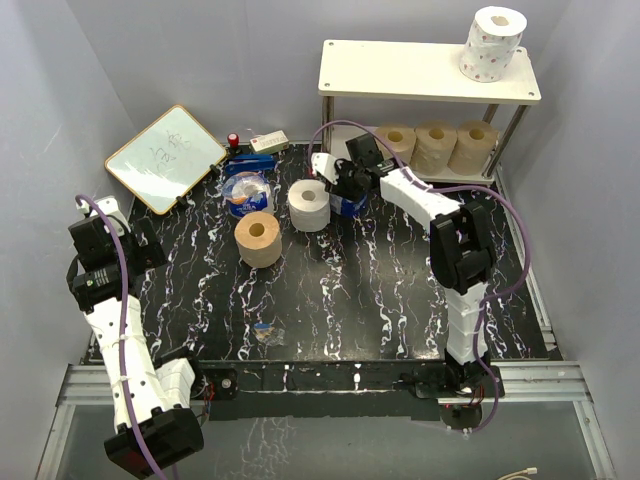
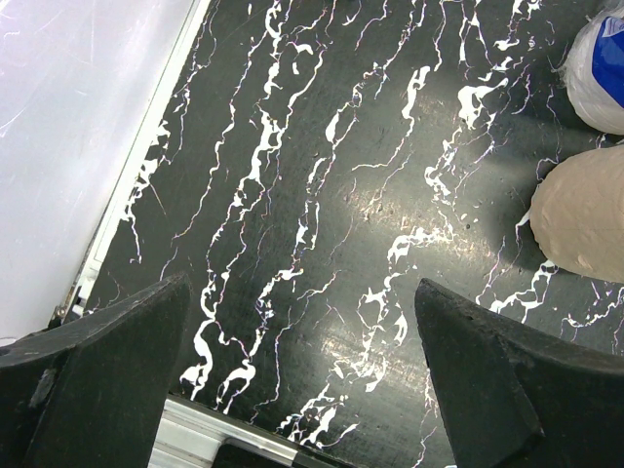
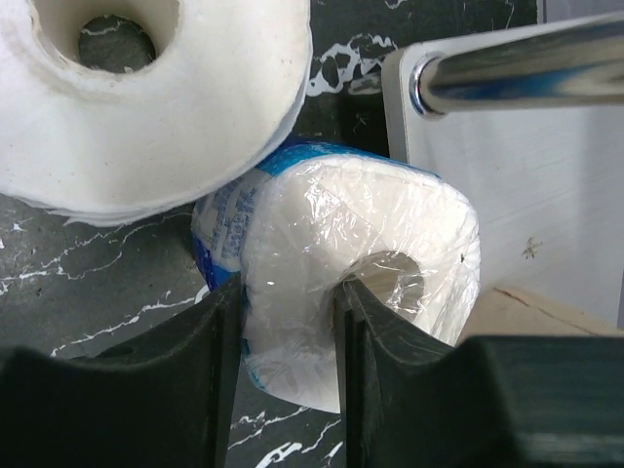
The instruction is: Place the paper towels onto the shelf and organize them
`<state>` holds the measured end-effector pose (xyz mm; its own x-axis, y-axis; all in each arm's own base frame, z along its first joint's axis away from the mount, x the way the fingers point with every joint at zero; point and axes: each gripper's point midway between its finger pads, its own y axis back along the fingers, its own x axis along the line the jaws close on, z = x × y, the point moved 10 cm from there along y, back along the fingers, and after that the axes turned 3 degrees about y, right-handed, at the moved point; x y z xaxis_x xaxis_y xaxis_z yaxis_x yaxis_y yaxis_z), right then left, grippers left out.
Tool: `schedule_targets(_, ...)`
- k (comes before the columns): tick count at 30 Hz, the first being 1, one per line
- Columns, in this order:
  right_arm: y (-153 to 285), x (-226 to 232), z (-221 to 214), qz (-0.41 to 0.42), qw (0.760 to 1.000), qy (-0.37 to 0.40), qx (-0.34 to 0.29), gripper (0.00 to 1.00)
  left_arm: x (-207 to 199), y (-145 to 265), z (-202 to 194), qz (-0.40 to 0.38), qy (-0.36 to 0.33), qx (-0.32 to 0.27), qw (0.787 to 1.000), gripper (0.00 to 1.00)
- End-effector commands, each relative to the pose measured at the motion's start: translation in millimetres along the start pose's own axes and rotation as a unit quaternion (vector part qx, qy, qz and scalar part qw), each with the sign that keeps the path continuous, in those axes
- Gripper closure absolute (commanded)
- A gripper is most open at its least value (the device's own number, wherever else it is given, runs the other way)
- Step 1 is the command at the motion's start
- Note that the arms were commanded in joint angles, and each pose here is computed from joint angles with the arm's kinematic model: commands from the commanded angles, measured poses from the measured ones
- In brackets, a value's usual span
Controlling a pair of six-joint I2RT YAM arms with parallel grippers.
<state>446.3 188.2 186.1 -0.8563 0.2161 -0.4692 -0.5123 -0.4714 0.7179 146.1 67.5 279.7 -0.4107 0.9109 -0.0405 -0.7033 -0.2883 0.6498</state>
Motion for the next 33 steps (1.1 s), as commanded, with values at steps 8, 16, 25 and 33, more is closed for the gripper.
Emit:
schedule_targets(8, 146, -28, 71, -0.108, 0.994, -0.019, -0.024, 1.00, 1, 2, 0, 0.000, -0.002, -0.007, 1.000, 0.02)
schedule_targets(16, 261, -24, 93, -0.159, 0.985, -0.046, -0.040, 1.00, 1, 3, 0, 0.002, -0.001, -0.010, 1.000, 0.02)
schedule_targets(25, 348, -32, 91, -0.272, 0.959, -0.032, -0.072, 1.00, 0, 8, 0, -0.004, -0.003, -0.021, 1.000, 0.02)
schedule_targets(33, 389, -86, 87, -0.385, 0.919, -0.028, -0.083, 1.00, 0, 12, 0, -0.003, -0.002, -0.031, 1.000, 0.02)
